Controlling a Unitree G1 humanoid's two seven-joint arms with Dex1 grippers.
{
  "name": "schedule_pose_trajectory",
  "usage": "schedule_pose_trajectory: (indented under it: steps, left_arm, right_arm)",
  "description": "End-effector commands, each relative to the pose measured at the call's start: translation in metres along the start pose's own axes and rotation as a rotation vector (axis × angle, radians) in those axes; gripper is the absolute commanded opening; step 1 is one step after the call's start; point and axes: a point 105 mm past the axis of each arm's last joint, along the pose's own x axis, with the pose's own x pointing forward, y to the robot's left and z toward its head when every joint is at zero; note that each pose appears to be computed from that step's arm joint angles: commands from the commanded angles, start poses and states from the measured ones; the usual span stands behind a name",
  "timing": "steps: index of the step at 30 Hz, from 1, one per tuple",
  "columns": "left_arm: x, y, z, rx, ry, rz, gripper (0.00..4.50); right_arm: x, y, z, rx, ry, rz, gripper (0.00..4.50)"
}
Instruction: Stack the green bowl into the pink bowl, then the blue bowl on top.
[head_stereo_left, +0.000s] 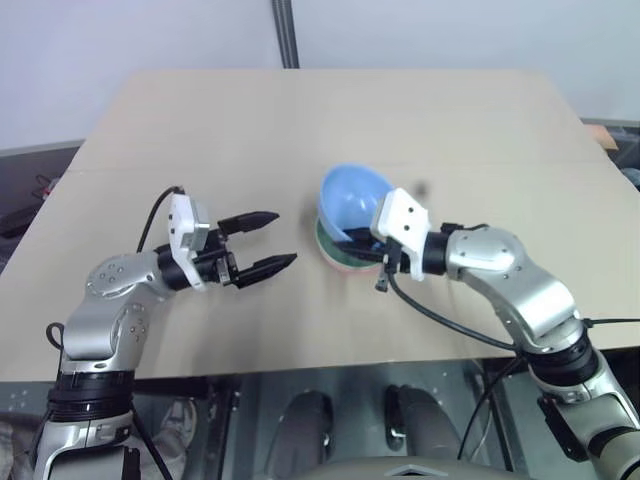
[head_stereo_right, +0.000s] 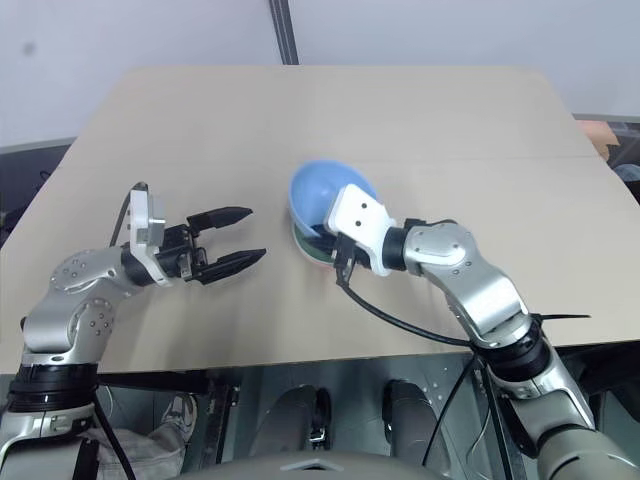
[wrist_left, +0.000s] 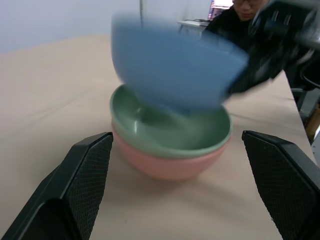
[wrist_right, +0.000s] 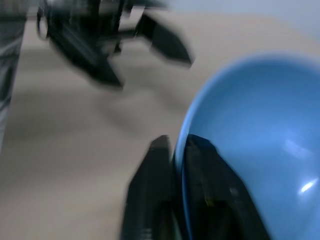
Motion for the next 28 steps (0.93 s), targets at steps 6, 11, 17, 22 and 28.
schedule_pose_trajectory:
  steps: [6,11,17,22,28]
  left_arm:
    - [0.001,-0.006,0.017,0.093,-0.014,0.071,4.40]
    - [-0.004,-0.007,0.012,0.076,0.013,0.130,4.40]
    - [-0.019,-0.008,0.009,0.005,0.034,0.128,4.50]
    - [-0.032,-0.015,0.003,0.021,0.099,0.149,4.50]
    - [-0.051,-0.023,0.004,0.020,0.141,0.149,4.50]
  right_arm:
    - [-0.029,-0.017,0.035,-0.076,-0.165,-0.094,3.81]
    - [-0.076,-0.026,0.033,-0.013,-0.182,-0.229,3.81]
    - [-0.136,-0.018,-0.021,0.099,-0.006,-0.333,4.48]
    - [-0.182,-0.006,-0.049,0.140,0.119,-0.431,4.48]
    - [-0.211,0.005,-0.052,0.174,0.163,-0.472,4.48]
